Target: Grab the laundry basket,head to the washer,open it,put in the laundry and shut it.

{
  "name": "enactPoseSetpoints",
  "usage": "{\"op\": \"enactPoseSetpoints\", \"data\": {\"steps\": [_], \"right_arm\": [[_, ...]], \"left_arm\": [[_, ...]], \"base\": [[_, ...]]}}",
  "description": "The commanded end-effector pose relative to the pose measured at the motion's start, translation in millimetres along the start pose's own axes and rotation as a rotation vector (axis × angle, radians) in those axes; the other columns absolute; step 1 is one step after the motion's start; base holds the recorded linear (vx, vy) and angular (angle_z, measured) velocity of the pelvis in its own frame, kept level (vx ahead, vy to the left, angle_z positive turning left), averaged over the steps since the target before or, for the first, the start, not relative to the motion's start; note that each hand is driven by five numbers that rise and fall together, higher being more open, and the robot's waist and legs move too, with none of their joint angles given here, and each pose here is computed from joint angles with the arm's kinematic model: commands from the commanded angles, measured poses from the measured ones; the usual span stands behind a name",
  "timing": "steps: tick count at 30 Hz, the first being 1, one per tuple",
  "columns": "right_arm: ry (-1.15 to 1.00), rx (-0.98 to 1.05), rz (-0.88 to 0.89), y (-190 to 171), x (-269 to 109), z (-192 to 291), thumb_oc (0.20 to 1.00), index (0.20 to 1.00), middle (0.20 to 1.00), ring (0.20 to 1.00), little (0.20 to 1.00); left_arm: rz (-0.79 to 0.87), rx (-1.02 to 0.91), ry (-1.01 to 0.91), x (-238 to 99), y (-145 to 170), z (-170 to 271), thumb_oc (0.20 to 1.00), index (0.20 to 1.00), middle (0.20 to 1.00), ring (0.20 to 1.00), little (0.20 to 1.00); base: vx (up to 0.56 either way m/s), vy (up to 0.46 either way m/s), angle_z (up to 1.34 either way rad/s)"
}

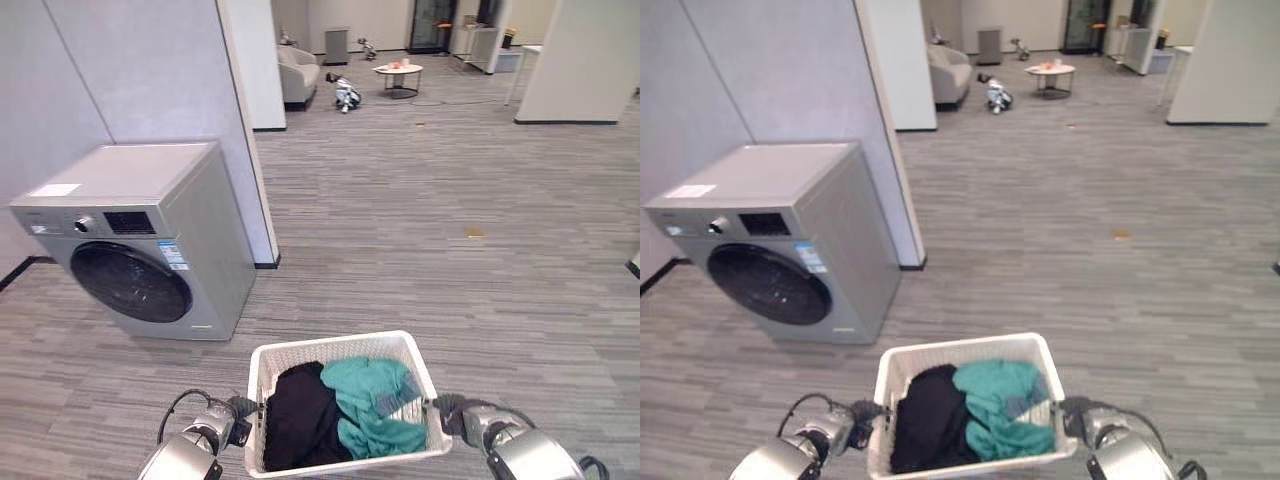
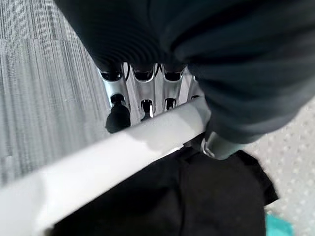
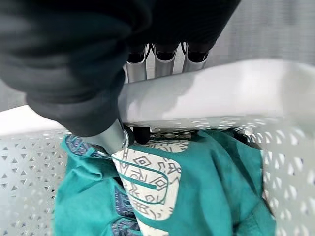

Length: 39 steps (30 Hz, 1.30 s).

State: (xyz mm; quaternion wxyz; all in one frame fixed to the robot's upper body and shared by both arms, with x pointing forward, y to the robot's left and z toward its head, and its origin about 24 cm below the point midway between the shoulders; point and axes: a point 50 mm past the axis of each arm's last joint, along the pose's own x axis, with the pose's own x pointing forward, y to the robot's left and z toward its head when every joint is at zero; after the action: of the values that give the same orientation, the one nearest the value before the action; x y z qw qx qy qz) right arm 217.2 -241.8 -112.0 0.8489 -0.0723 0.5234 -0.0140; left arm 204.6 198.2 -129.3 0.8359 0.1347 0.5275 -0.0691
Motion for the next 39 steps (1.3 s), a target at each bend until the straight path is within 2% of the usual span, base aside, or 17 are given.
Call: {"op": "enactPoseSetpoints", "data": {"steps": [1, 5, 9, 11, 15, 21, 29, 33, 36, 37, 39], "right_arm": [[-0.060, 0.047, -0.010, -14, -4, 21, 0.200, 0.200, 0.200, 0.200, 0.200], [-0.132, -0.008, 0.006, -6, -7, 54, 0.200, 0.200, 0.200, 0.200, 0.200], [-0.186, -0.028, 0.010, -5, -11, 74, 0.200, 0.200, 0.200, 0.200, 0.200], [-0.244, -0.027, -0.029, -19, -20, 98, 0.200, 0.200, 0.200, 0.200, 0.200], [-0.288, -0.053, -0.027, -16, -27, 123, 0.200, 0.200, 0.200, 0.200, 0.200], [-0.290, -0.084, 0.008, -6, -27, 126, 0.200, 0.200, 0.200, 0.200, 0.200], [-0.240, -0.108, 0.041, 1, -22, 114, 0.200, 0.200, 0.200, 0.200, 0.200], [-0.226, -0.110, 0.054, 2, -20, 110, 0.200, 0.200, 0.200, 0.200, 0.200], [-0.239, -0.015, 0.041, -13, -23, 110, 0.200, 0.200, 0.200, 0.200, 0.200], [-0.271, -0.042, 0.042, -7, -25, 121, 0.200, 0.200, 0.200, 0.200, 0.200], [-0.288, -0.056, 0.051, -1, -26, 127, 0.200, 0.200, 0.200, 0.200, 0.200]], "left_arm": [[0.082, 0.049, 0.050, -7, 36, 1, 0.200, 0.200, 0.200, 0.200, 0.200], [0.116, 0.185, 0.005, -9, 44, 30, 0.200, 0.200, 0.200, 0.200, 0.200], [0.124, 0.213, -0.053, -12, 47, 54, 0.200, 0.200, 0.200, 0.200, 0.200], [0.151, 0.249, -0.130, -19, 54, 86, 0.200, 0.200, 0.200, 0.200, 0.200], [0.181, 0.202, -0.234, -31, 63, 123, 0.200, 0.200, 0.200, 0.200, 0.200], [0.189, 0.125, -0.310, -38, 71, 136, 0.200, 0.200, 0.200, 0.200, 0.200], [0.203, 0.179, -0.318, -40, 71, 140, 0.200, 0.200, 0.200, 0.200, 0.200], [0.249, 0.252, -0.304, -44, 73, 150, 0.200, 0.200, 0.200, 0.200, 0.200], [0.242, 0.353, -0.335, -50, 68, 168, 0.200, 0.200, 0.200, 0.200, 0.200], [0.216, 0.437, -0.339, -51, 62, 173, 0.200, 0.200, 0.200, 0.200, 0.200], [0.211, 0.447, -0.338, -50, 62, 172, 0.200, 0.200, 0.200, 0.200, 0.200]], "base": [[-0.04, -0.023, 0.47], [-0.03, -0.017, 0.43], [-0.05, 0.004, 0.61], [-0.13, 0.048, 0.81], [-0.03, 0.080, 0.74], [0.05, 0.138, -0.07], [0.08, 0.188, -0.16], [0.11, 0.260, 0.11], [0.15, 0.121, 0.75], [0.16, 0.023, 1.02], [0.11, -0.010, 0.49]]}}
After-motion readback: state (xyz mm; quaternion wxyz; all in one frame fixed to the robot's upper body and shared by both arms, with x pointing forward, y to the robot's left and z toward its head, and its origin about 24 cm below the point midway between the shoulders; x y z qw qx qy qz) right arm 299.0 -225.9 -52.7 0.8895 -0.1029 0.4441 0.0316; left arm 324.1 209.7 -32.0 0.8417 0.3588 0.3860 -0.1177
